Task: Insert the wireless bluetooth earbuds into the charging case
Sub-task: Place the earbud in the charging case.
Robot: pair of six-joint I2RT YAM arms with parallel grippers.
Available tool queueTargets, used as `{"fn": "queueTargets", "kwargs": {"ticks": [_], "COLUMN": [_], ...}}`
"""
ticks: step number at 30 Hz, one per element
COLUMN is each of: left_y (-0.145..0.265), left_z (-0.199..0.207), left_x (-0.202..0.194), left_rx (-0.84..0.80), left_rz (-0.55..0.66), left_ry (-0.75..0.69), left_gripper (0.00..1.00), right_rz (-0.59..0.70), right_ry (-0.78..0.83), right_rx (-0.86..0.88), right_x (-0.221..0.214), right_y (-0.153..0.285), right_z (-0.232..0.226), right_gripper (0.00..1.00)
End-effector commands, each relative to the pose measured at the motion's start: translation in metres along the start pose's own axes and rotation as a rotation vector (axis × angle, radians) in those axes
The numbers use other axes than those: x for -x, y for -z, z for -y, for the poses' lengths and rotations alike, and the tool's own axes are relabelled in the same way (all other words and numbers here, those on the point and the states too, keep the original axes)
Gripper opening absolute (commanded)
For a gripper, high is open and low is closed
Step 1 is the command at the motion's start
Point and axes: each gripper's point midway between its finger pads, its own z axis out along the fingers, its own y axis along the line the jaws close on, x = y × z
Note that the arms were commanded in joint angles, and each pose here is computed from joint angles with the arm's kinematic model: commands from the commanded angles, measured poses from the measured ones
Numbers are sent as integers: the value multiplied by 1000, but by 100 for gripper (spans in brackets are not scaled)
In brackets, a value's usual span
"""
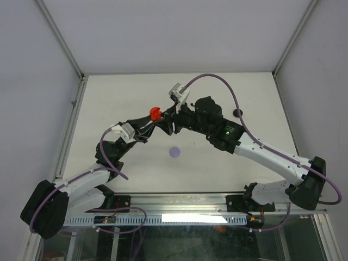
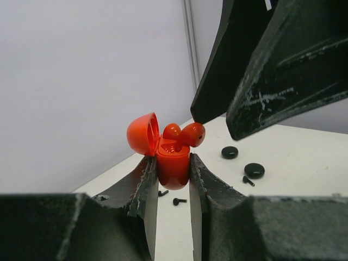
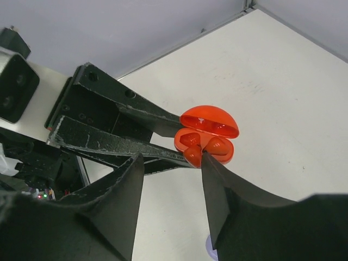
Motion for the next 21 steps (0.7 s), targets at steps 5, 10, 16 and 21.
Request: {"fn": "queueTargets", "kwargs": {"ticks": [5,10,16,21], "left_y": [-2,-1,-1,-2], "left_z": [2,2,6,8], "left_x": [20,18,19,20], "left_rx": [11,12,-4,-16], "left_rz": [75,73,81,82], "left_ry": [58,78,91,96], "left_gripper": [1,0,0,0], "right_rz": [6,-47,-59,-53], "right_ry": [-78,-112,-119,-110], "right_rx": [27,56,-13,-10], "right_x": [36,30,23,24], "right_y": [12,7,5,5], "right_z": [-13,-19,-5,-4], "right_gripper": [54,54,54,54]}}
